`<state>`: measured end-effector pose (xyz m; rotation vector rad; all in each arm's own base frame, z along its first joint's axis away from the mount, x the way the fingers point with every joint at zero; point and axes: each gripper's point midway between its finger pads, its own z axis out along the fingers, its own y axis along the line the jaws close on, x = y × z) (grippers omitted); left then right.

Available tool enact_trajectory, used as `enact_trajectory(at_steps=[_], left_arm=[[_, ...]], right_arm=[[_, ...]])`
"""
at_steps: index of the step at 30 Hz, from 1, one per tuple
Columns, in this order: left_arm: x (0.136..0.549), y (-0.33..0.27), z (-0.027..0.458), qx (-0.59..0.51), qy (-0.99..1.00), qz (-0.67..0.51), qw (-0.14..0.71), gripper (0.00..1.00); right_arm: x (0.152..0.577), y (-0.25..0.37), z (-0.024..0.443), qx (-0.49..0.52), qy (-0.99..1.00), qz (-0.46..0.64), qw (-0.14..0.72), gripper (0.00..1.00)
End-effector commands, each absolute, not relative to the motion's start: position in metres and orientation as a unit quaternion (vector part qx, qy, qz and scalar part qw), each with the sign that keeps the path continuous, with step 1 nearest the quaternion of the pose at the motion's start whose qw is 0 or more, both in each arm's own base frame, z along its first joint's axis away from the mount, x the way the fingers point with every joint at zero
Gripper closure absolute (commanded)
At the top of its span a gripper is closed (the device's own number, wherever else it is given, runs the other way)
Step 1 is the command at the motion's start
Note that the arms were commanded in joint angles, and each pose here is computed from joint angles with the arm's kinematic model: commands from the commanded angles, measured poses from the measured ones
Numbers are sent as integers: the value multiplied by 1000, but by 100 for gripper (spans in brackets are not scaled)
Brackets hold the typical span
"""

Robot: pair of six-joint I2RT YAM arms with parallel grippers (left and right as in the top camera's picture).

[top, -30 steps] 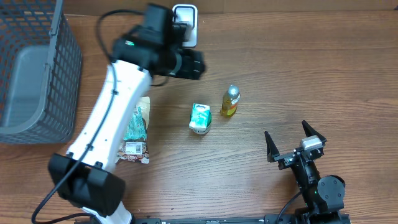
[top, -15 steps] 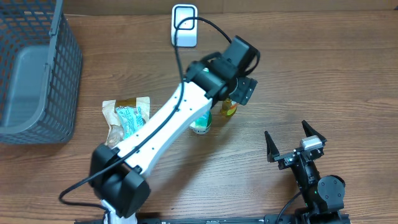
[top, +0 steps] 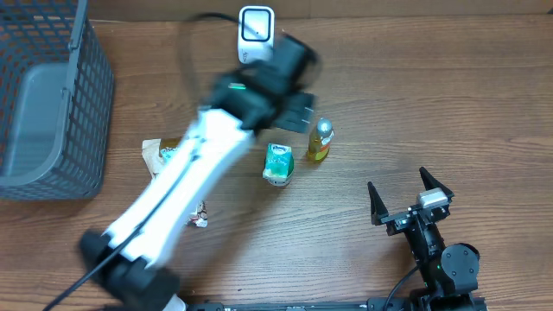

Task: Scan the item barcode
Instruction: 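Move the left gripper over the yellow oil bottle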

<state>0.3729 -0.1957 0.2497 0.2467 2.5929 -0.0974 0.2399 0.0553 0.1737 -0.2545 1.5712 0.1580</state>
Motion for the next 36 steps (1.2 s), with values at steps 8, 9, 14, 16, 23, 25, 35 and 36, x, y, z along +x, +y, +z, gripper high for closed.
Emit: enact_trajectory(at_steps=[8, 9, 14, 16, 23, 25, 35, 36], left_arm=[[315, -46, 231, -104, 991, -20, 82, 3], [311, -41, 225, -109, 992, -18, 69, 3], [292, -30, 182, -124, 992, -24, -1, 4], [285, -30, 164, -123, 992, -23, -22, 5], [308, -81, 149, -93, 981, -170, 6, 38], [328, -96, 161, -69, 975, -204, 48, 35], [378, -206, 244, 100, 941, -206, 251, 18], [379, -219, 252, 115, 934, -200, 272, 17]], right_arm=[[240, 54, 171, -110, 704, 69, 698, 0], [240, 54, 171, -110, 704, 69, 698, 0], [240, 54, 172, -110, 704, 69, 698, 0], [240, 54, 171, -110, 704, 69, 698, 0], [240, 54, 171, -110, 704, 69, 698, 0], [240, 54, 171, -110, 704, 69, 698, 0], [240, 54, 171, -110, 704, 69, 698, 0], [240, 54, 171, -110, 704, 69, 698, 0]])
